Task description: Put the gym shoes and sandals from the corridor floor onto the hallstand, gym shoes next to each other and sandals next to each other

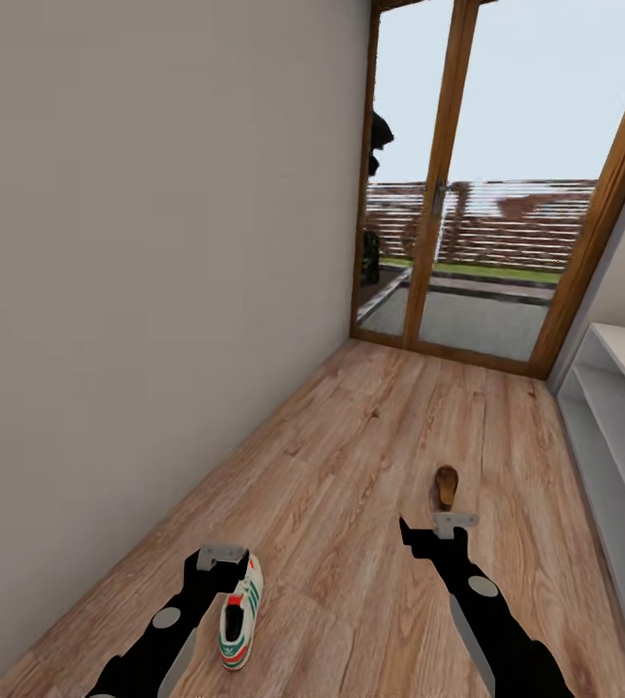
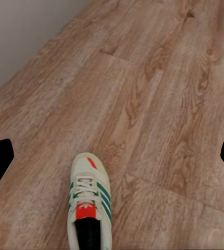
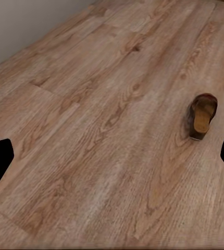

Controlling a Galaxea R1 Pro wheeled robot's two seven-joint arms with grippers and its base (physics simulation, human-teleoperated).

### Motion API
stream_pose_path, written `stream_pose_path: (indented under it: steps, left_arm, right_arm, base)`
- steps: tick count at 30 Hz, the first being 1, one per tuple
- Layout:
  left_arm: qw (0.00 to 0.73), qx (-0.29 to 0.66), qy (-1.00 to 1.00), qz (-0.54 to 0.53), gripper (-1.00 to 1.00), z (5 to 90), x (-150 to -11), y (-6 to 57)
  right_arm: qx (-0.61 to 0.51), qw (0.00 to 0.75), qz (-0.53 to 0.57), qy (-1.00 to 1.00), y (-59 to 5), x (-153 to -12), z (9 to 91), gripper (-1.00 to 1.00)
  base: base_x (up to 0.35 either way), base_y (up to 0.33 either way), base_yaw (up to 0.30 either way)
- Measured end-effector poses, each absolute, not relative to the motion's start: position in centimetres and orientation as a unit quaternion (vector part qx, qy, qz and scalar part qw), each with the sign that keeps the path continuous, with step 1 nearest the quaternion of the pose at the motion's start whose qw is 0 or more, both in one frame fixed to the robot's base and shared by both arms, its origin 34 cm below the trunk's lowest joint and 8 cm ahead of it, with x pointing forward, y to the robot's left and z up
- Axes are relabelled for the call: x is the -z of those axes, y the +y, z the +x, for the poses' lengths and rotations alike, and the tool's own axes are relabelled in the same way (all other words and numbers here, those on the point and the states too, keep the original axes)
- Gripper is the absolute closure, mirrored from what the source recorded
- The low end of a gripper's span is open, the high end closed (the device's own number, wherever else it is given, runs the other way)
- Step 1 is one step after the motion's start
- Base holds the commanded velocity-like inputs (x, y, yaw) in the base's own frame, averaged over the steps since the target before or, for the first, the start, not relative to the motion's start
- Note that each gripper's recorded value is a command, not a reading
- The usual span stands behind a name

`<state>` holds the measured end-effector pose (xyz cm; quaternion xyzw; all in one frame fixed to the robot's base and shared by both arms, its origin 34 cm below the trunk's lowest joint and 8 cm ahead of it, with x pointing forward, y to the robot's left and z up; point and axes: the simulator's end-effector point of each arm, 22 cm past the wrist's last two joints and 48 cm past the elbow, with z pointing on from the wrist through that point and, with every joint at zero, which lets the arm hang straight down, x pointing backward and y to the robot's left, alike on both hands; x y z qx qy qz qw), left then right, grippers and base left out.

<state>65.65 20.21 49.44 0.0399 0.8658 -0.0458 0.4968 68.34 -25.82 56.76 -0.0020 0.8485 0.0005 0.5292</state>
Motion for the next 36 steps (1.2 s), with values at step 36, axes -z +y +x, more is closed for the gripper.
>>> stream_pose_path:
  steps: [36]
  left_arm:
    - [0.471, 0.044, 0.880, 0.039, -1.00, 62.9, -38.6, 20.6]
  right_arm:
    - [0.000, 0.504, -0.002, 0.864, -25.9, -45.8, 66.0, -1.00]
  base:
    - [0.000, 0.000, 0.014]
